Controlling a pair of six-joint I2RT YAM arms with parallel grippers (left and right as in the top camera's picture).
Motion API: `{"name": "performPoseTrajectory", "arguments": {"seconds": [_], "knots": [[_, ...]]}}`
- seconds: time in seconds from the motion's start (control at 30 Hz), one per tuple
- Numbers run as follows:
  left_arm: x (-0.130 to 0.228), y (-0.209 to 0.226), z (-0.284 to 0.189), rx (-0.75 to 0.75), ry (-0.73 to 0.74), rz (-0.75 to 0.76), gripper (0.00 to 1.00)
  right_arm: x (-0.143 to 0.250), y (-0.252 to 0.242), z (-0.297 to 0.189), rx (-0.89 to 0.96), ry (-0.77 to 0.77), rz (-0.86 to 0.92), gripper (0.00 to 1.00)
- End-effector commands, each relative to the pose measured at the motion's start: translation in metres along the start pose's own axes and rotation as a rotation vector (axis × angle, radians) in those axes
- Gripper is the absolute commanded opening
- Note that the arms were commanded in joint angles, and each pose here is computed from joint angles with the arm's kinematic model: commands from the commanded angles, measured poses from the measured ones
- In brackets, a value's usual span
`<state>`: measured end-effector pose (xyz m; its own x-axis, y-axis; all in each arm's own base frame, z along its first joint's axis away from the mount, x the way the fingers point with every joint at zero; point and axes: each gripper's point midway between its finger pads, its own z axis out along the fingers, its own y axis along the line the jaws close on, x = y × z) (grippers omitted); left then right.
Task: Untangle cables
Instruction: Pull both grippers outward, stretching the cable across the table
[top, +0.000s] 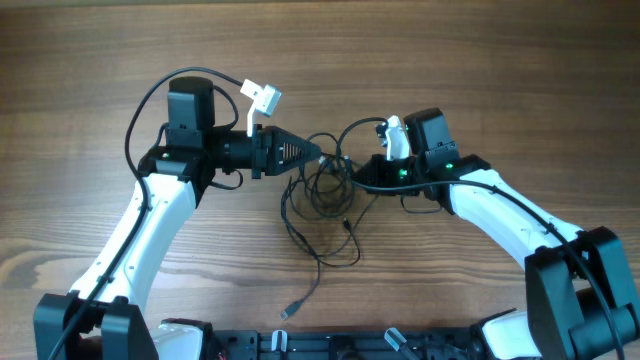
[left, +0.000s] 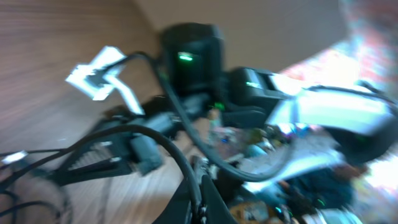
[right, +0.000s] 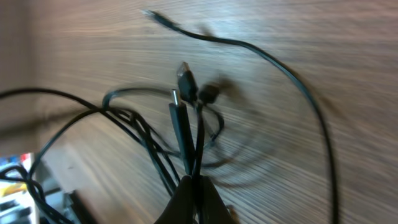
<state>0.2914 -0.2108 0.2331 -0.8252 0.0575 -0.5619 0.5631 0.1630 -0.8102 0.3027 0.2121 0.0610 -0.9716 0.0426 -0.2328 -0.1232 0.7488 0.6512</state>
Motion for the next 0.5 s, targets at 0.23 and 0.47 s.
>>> {"name": "performPoseTrajectory", "arguments": {"seconds": [0.23, 0.47], "knots": [[0.014, 0.137, -0.091, -0.891, -0.151, -0.266, 0.04, 0.022, -0.109, -0.038, 0.519, -0.068, 0.481, 0.04], [0.004, 0.157, -0.166, -0.965, -0.402, -0.499, 0.04, 0.025, -0.124, -0.049, 0.568, -0.084, 0.577, 0.04]]}}
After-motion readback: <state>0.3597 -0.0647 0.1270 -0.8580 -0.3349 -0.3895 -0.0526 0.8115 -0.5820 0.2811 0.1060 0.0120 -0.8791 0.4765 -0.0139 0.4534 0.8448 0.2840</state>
